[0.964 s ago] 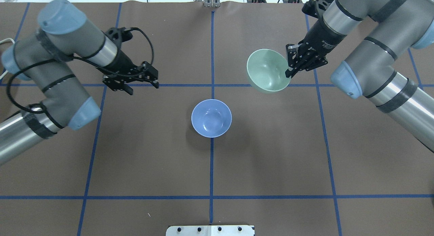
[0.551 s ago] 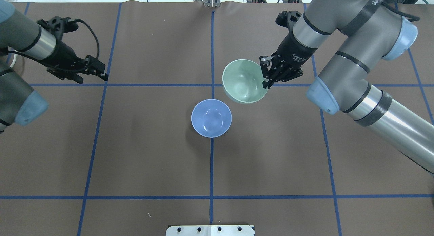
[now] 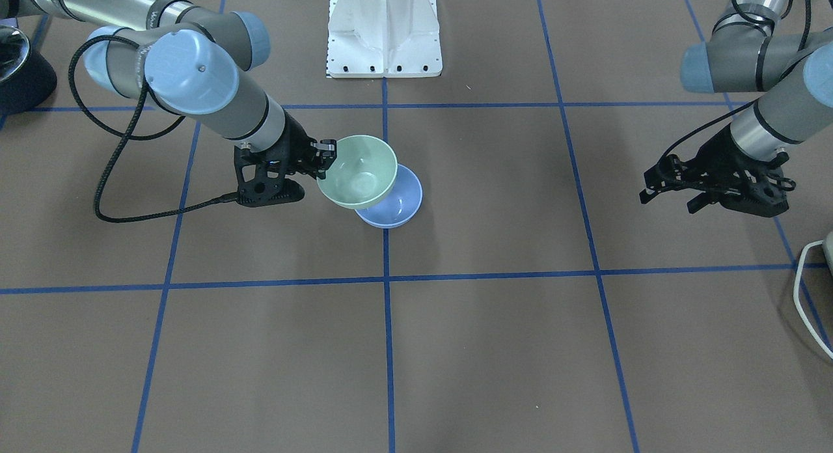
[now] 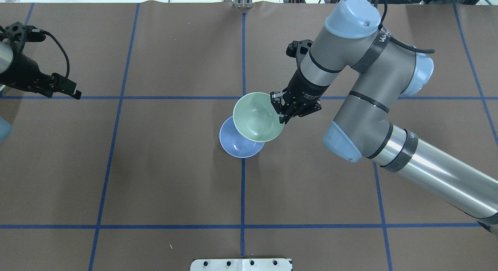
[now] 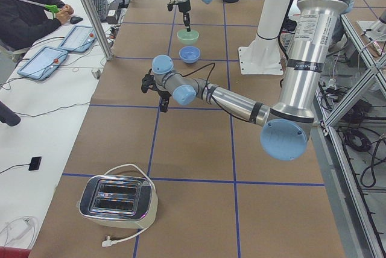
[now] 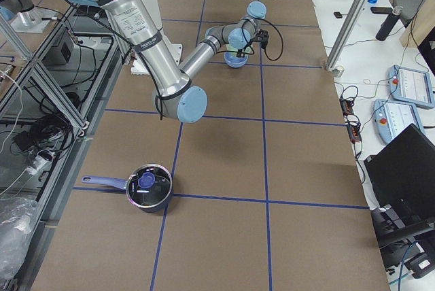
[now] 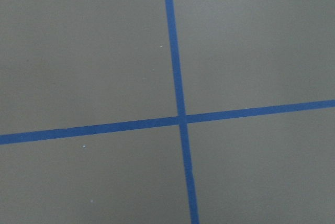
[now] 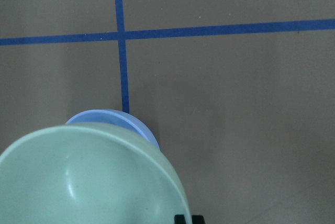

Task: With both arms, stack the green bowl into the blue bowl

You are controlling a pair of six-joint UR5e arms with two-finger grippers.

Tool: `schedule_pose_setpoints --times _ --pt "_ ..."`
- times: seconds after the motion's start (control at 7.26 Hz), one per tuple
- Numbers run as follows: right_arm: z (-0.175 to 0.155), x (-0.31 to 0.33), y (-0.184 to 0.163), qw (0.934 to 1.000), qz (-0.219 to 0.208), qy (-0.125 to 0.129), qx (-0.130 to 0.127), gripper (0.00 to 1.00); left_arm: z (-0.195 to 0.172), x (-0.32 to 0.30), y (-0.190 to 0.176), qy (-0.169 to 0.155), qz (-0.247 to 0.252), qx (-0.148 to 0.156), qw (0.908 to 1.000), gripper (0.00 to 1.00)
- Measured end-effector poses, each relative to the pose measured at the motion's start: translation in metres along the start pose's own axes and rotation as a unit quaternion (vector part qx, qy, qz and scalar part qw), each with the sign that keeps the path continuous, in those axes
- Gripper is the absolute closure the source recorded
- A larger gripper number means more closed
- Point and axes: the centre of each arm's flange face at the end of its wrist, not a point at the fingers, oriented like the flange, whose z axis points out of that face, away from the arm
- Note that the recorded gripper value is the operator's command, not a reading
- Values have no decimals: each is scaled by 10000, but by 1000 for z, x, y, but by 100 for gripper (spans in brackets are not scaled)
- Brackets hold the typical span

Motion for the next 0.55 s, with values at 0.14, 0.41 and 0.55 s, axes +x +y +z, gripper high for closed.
schedule_pose_setpoints --times 0.14,0.41,0.55 --pt "7 -8 4 10000 -14 38 5 100 -5 -13 11 -47 90 3 9999 2" --pt "23 -17 6 9999 -25 147 26 100 -23 -53 36 -192 315 35 9993 2" --pt "30 -20 4 9998 -19 205 43 100 -30 -72 44 -259 425 57 9987 2"
